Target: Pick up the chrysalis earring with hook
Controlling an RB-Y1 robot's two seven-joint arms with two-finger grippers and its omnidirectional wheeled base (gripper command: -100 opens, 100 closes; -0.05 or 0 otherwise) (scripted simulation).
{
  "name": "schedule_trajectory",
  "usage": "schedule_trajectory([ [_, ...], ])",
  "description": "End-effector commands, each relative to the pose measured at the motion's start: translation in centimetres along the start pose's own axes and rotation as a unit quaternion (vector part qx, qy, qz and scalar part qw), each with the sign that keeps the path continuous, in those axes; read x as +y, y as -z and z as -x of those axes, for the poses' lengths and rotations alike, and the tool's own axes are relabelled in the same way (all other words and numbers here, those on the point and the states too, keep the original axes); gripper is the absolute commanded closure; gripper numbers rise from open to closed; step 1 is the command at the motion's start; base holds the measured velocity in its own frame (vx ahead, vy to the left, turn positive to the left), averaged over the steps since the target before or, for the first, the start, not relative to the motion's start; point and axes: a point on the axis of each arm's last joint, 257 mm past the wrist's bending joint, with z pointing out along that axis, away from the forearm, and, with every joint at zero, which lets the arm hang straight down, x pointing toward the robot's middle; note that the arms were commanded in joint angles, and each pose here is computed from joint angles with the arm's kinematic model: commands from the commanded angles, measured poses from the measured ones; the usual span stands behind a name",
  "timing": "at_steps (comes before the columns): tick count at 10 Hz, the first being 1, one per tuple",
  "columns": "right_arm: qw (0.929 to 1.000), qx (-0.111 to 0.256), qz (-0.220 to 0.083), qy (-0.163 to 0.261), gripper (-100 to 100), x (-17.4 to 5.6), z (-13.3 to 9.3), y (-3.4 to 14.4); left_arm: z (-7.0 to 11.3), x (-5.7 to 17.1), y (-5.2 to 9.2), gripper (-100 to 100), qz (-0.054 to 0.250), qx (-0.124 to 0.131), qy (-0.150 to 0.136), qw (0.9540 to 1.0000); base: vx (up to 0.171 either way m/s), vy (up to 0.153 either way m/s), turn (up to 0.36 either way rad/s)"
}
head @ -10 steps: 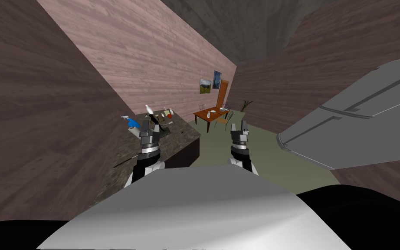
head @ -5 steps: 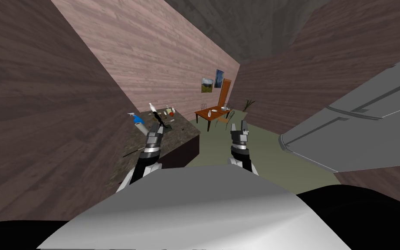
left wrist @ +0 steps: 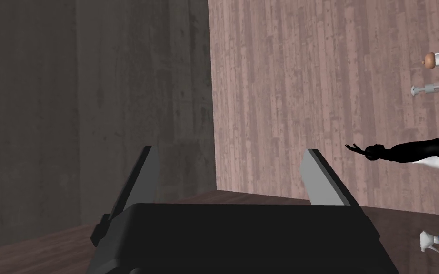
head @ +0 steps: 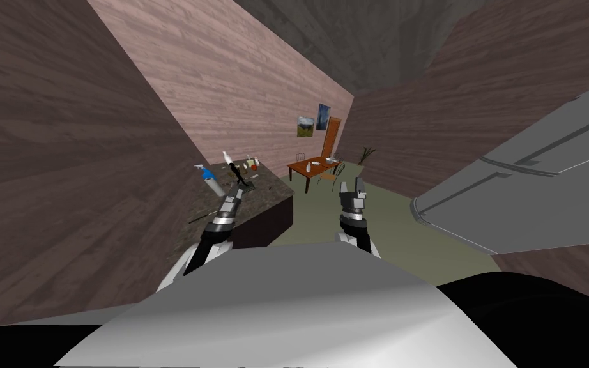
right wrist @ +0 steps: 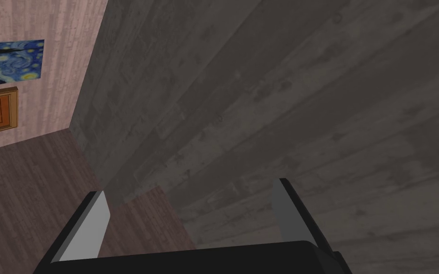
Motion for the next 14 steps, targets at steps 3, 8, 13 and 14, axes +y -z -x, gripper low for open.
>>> schedule_trajectory([
  [3, 1.0, 0.0, 0.0, 0.0, 0, 0.0, 0.0, 0.0, -1.2, 3.0, 0.7, -100, 0.029, 0.056, -0.038, 0.9973, -0.095, -0.028, 0.013],
  [8, 1.0, 0.0, 0.0, 0.0, 0, 0.0, 0.0, 0.0, -1.9, 5.7, 1.5, -100, 0.054, 0.11, -0.076, 0.9896, -0.055, -0.026, -0.006],
  [13, 1.0, 0.0, 0.0, 0.0, 0, 0.0, 0.0, 0.0, -2.3, 10.2, 3.3, -100, 0.097, 0.178, -0.126, 0.971, -0.036, -0.025, -0.035],
  [14, 1.0, 0.0, 0.0, 0.0, 0, 0.0, 0.0, 0.0, -2.3, 10.2, 3.3, -100, 0.095, 0.185, -0.132, 0.969, -0.024, -0.018, -0.026],
])
